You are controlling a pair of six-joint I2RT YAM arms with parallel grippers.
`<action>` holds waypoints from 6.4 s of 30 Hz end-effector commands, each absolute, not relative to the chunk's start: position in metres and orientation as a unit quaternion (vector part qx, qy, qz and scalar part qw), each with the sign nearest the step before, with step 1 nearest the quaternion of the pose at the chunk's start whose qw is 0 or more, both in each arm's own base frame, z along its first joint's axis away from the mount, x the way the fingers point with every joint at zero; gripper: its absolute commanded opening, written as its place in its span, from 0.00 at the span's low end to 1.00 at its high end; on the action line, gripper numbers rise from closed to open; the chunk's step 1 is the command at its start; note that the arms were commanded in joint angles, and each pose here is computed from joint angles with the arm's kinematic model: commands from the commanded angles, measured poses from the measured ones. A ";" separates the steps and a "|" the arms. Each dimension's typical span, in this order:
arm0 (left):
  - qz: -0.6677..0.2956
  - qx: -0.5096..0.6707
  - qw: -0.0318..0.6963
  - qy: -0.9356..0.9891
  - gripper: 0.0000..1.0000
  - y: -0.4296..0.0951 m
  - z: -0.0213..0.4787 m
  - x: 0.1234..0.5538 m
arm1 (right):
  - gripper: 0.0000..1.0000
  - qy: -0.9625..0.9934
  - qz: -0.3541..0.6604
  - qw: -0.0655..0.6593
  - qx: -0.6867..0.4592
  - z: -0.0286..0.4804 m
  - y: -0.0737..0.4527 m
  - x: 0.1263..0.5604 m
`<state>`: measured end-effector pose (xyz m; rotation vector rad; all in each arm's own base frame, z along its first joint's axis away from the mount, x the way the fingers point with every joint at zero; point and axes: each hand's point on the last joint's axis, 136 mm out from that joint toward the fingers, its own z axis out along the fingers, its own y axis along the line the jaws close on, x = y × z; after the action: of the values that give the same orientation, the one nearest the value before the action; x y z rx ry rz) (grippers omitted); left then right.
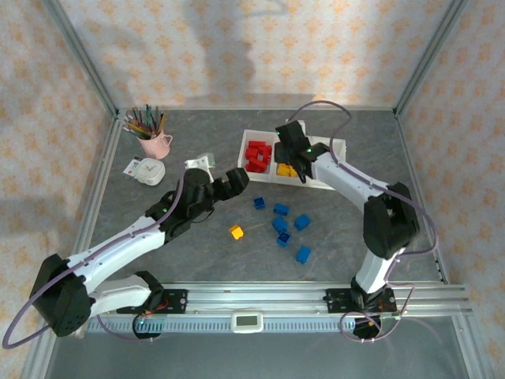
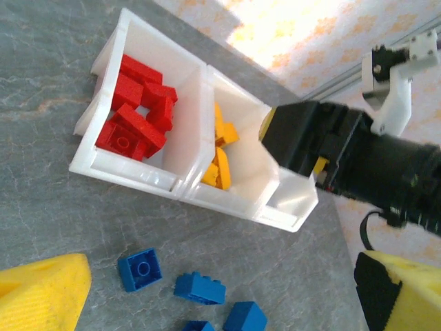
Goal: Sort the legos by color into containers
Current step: Place the lego in the container, then pick up the lego from the bottom-center of the table, then place the lego in the container, then pick up the lego from the center of the table, then place the lego in the container.
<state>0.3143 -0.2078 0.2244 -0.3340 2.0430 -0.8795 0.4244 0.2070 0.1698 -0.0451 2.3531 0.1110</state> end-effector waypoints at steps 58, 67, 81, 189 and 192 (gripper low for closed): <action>-0.260 -0.243 0.436 0.826 0.99 -0.104 0.180 0.238 | 0.28 0.920 0.142 0.289 -0.226 0.098 0.354 0.264; -0.295 -0.164 0.442 0.831 0.99 -0.156 0.213 0.277 | 0.30 0.930 0.081 0.350 -0.075 0.145 0.253 0.360; -0.331 -0.100 0.427 0.836 0.99 -0.223 0.225 0.330 | 0.35 0.931 0.015 0.364 0.035 0.128 0.173 0.481; -0.363 -0.065 0.390 0.844 0.99 -0.320 0.192 0.331 | 0.24 0.921 0.003 0.350 0.170 0.113 0.055 0.470; -0.361 -0.062 0.388 0.846 0.99 -0.323 0.191 0.333 | 0.29 0.925 -0.005 0.343 0.165 0.105 0.055 0.482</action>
<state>0.3279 -0.3126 0.1775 -0.1900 2.1901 -0.8897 0.4632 0.0583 0.0923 0.4365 2.4534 0.0151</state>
